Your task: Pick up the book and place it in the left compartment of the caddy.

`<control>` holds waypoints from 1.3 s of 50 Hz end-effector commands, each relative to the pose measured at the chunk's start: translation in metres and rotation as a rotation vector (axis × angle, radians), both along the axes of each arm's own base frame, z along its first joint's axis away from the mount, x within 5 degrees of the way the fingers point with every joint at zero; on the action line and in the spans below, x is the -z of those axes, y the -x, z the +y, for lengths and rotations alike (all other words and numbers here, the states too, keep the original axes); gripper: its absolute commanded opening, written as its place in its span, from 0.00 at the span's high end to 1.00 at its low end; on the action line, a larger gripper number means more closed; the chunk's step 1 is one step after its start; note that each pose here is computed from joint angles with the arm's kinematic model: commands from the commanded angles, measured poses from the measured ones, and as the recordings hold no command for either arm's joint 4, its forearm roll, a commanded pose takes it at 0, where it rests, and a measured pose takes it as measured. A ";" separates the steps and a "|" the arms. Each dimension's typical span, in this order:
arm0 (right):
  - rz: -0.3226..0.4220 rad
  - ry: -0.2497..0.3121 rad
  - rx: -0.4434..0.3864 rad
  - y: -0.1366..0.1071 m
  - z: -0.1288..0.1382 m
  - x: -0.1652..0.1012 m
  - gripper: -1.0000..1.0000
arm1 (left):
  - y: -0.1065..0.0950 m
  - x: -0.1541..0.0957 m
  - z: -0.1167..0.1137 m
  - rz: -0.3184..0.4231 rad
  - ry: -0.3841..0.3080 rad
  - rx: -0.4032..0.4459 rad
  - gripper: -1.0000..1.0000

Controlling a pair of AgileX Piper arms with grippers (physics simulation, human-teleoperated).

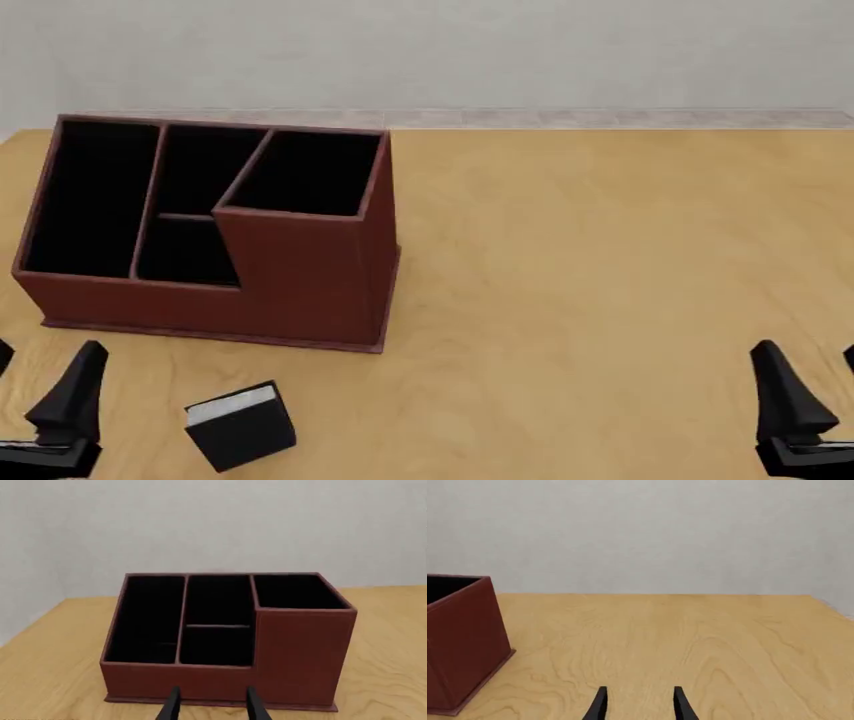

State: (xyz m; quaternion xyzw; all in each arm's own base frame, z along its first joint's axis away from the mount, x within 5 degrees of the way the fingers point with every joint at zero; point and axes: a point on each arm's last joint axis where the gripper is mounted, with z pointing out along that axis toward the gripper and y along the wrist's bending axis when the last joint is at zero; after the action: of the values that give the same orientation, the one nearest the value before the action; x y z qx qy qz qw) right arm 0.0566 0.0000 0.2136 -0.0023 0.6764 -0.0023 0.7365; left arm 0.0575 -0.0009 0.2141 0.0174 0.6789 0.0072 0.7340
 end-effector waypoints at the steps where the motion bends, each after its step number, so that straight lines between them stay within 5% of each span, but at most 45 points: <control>1: -0.002 -0.011 -0.001 0.000 0.000 -0.001 0.00 | 0.002 -0.004 0.001 -0.026 0.050 -0.004 0.00; 20: -0.004 -0.024 0.000 0.000 0.000 -0.001 0.00 | -0.001 -0.015 0.001 -0.003 0.034 -0.018 0.00; 31: -0.007 -0.043 0.003 0.001 0.000 -0.001 0.00 | -0.015 -0.035 -0.006 0.054 0.034 0.085 0.00; 51: 0.005 -0.032 -0.005 0.000 0.000 0.000 0.00 | -0.034 -0.094 -0.023 0.139 -0.068 0.235 0.00; 65: 0.024 -0.008 -0.008 -0.004 0.000 0.001 0.00 | -0.050 -0.117 -0.043 0.282 -0.117 0.378 0.00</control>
State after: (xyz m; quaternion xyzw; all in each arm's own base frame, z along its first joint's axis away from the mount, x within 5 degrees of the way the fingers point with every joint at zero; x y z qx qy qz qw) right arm 0.0583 0.0003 0.2133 0.0029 0.6811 0.0068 0.7321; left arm 0.0967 -0.0303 0.3150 0.1432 0.7381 -0.0734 0.6552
